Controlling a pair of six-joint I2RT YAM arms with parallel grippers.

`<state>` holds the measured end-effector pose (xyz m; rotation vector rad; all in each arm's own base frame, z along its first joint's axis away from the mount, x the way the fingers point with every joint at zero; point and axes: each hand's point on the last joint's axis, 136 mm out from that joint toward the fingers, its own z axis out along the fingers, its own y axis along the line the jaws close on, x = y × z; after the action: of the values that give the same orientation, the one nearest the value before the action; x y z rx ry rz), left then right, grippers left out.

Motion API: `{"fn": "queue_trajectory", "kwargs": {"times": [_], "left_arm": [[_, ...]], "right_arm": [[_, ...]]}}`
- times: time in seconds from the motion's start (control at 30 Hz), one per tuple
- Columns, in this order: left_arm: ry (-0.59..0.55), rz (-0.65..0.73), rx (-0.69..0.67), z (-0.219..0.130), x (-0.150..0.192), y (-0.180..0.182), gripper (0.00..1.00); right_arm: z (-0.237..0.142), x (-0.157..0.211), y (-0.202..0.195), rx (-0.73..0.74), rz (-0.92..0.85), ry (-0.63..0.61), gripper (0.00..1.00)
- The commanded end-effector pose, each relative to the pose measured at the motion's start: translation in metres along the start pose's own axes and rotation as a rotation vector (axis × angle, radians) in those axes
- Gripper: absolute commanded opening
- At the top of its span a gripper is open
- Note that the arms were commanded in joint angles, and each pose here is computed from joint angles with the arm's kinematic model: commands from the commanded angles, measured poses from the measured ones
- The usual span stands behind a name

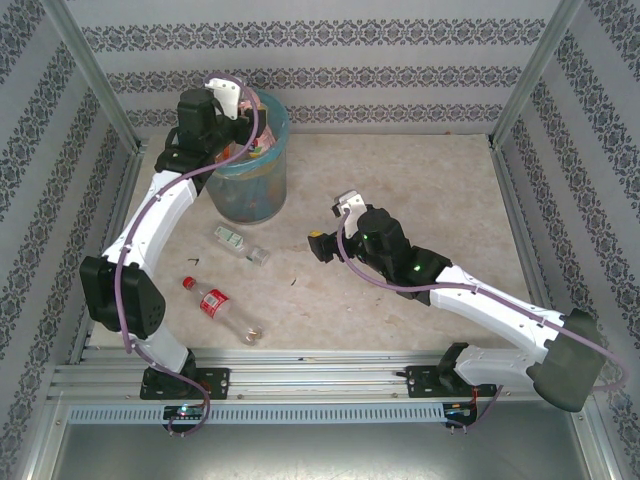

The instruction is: Put the plastic bottles in the bin

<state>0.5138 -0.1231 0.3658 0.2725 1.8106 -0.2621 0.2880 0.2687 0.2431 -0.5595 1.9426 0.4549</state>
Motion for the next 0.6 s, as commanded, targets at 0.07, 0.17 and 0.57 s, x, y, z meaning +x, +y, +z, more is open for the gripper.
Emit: {"fn": "queue_trajectory", "kwargs": {"times": [0.07, 0.17, 0.57], "left_arm": [[0.238, 0.038, -0.021, 0.020, 0.078, 0.016, 0.50], [0.249, 0.063, -0.024, 0.021, 0.080, 0.018, 0.51], [0.283, 0.083, 0.031, 0.030, 0.097, 0.011, 0.56]], "right_arm": [[0.006, 0.001, -0.001, -0.007, 0.020, -0.001, 0.98], [0.007, 0.001, 0.000, -0.009, 0.017, 0.004, 0.98], [0.012, 0.003, 0.003, -0.017, 0.023, 0.016, 0.98]]}}
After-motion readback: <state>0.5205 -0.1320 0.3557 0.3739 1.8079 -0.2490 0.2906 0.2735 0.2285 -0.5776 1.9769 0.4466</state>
